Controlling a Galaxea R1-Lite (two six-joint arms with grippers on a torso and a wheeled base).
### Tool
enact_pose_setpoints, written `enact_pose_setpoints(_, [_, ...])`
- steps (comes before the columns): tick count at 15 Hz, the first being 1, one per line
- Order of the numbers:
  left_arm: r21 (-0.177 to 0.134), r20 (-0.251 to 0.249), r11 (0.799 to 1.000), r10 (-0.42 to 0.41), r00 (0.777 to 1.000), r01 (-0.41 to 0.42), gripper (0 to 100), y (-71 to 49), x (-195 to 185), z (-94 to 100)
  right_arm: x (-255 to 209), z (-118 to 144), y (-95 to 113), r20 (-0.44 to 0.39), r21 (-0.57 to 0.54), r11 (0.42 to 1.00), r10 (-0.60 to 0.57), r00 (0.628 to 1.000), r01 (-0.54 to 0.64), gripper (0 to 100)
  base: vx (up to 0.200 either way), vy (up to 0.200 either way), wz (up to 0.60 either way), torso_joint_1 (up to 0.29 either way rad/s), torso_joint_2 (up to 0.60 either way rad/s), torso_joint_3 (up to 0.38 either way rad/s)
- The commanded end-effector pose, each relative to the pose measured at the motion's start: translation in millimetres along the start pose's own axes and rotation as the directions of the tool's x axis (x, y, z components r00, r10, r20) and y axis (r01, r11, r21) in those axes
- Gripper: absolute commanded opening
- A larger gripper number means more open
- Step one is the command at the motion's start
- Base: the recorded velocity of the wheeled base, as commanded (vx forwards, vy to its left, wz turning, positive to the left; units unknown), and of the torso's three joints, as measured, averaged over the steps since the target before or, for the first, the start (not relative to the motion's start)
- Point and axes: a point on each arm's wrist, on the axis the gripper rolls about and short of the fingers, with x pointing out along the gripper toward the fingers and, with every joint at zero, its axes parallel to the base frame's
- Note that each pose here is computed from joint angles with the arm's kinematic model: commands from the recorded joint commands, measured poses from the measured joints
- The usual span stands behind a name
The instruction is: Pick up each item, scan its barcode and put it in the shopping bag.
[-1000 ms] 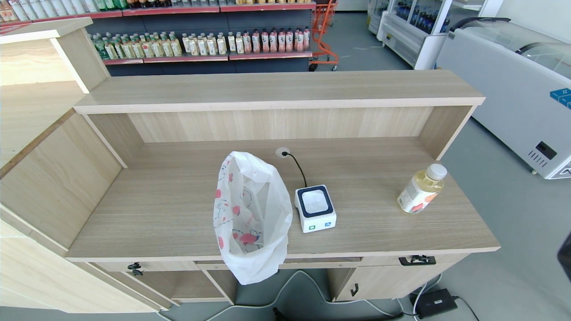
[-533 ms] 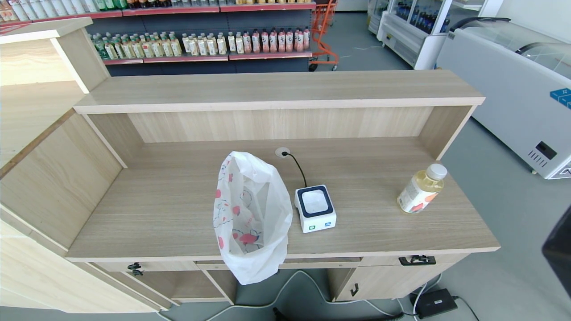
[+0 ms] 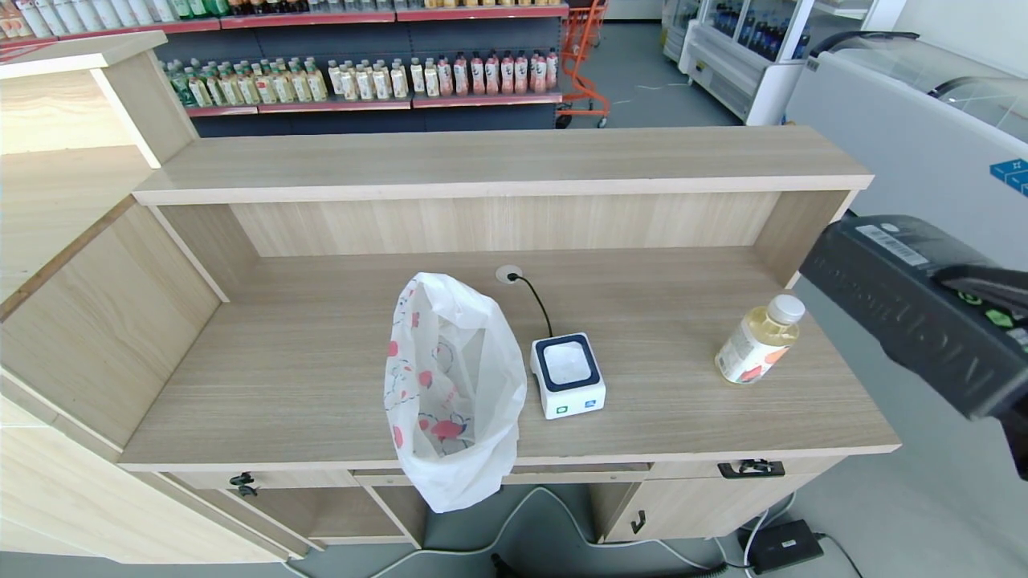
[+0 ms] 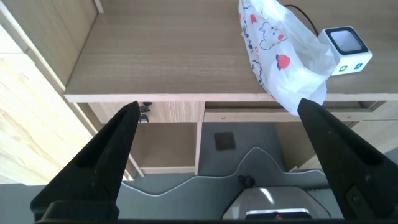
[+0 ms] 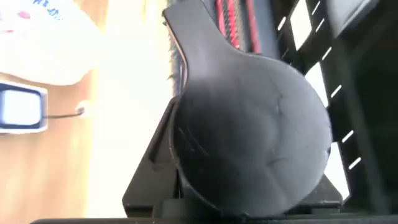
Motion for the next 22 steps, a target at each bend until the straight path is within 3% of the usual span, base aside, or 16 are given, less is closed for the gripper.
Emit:
enact_pose_setpoints(1, [0.0, 0.001, 1.0, 0.0, 1.0, 0.0, 100, 0.0, 0.0, 0.0, -18.9, -48.4, 38.4, -0.532, 0.55, 0.82, 0.199, 0.823, 0.158, 0, 0.0, 0.0, 0.0, 0.0, 0.0, 0.0])
enact_pose_setpoints(2, [0.0, -0.001, 1.0, 0.001, 1.0, -0.001, 100, 0.0, 0.0, -0.2, -28.7, -61.8, 47.3, -0.596, 0.614, 0.753, 0.244, 0.765, 0.238, 0, 0.0, 0.0, 0.0, 0.0, 0.0, 0.0])
enact_pose_setpoints(3, [0.0, -0.001, 1.0, 0.001, 1.0, -0.001, 100, 0.0, 0.0, -0.2, -31.3, -67.8, 55.2, -0.607, 0.665, 0.694, 0.29, 0.74, 0.274, 0, 0.0, 0.0, 0.0, 0.0, 0.0, 0.0])
enact_pose_setpoints(5, [0.0, 0.001, 1.0, 0.0, 1.0, 0.0, 100, 0.0, 0.0, 0.0, -32.4, -68.6, 65.3, -0.595, 0.747, 0.57, 0.345, 0.726, 0.341, 0, 0.0, 0.0, 0.0, 0.0, 0.0, 0.0])
enact_pose_setpoints(6, [0.0, -0.001, 1.0, 0.0, 1.0, 0.0, 100, 0.0, 0.0, -0.2, -34.7, -71.0, 64.4, -0.61, 0.743, 0.56, 0.34, 0.716, 0.367, 0, 0.0, 0.0, 0.0, 0.0, 0.0, 0.0])
enact_pose_setpoints(7, [0.0, 0.001, 1.0, 0.0, 1.0, 0.0, 100, 0.0, 0.0, 0.0, -42.5, -76.3, 64.7, -0.648, 0.72, 0.565, 0.341, 0.681, 0.403, 0, 0.0, 0.0, 0.0, 0.0, 0.0, 0.0])
enact_pose_setpoints(10, [0.0, -0.001, 1.0, 0.0, 1.0, 0.0, 100, 0.0, 0.0, -0.2, -48.7, -80.5, 66.7, -0.672, 0.707, 0.566, 0.351, 0.652, 0.425, 0, 0.0, 0.0, 0.0, 0.0, 0.0, 0.0])
enact_pose_setpoints(12, [0.0, -0.001, 1.0, 0.0, 1.0, 0.0, 100, 0.0, 0.0, -0.2, -48.4, -80.8, 65.7, -0.671, 0.706, 0.565, 0.344, 0.657, 0.426, 0, 0.0, 0.0, 0.0, 0.0, 0.0, 0.0])
enact_pose_setpoints(13, [0.0, 0.001, 1.0, 0.0, 1.0, 0.0, 100, 0.0, 0.0, 0.0, -47.4, -80.4, 65.5, -0.636, 0.732, 0.544, 0.33, 0.698, 0.41, 0, 0.0, 0.0, 0.6, 0.002, 0.0, 0.002])
enact_pose_setpoints(18, [0.0, 0.001, 1.0, 0.0, 1.0, 0.0, 100, 0.0, 0.0, 0.0, -28.6, -87.9, 66.4, -0.582, 0.76, 0.526, 0.287, 0.761, 0.382, 0, 0.0, 0.0, 0.6, 0.003, 0.0, 0.001])
enact_pose_setpoints(20, [0.0, 0.001, 1.0, 0.001, 1.0, -0.001, 100, 0.0, 0.0, 0.0, -10.5, -93.4, 76.3, -0.511, 0.841, 0.374, 0.313, 0.801, 0.39, 0, 0.0, 0.0, 0.3, -0.001, 0.0, 0.001])
enact_pose_setpoints(22, [0.0, -0.001, 1.0, 0.0, 1.0, 0.0, 100, 0.0, 0.0, -0.2, 8.6, -108.2, 86.9, -0.462, 0.886, 0.145, 0.334, 0.821, 0.44, 0, 0.0, 0.0, 0.0, 0.0, 0.0, 0.0])
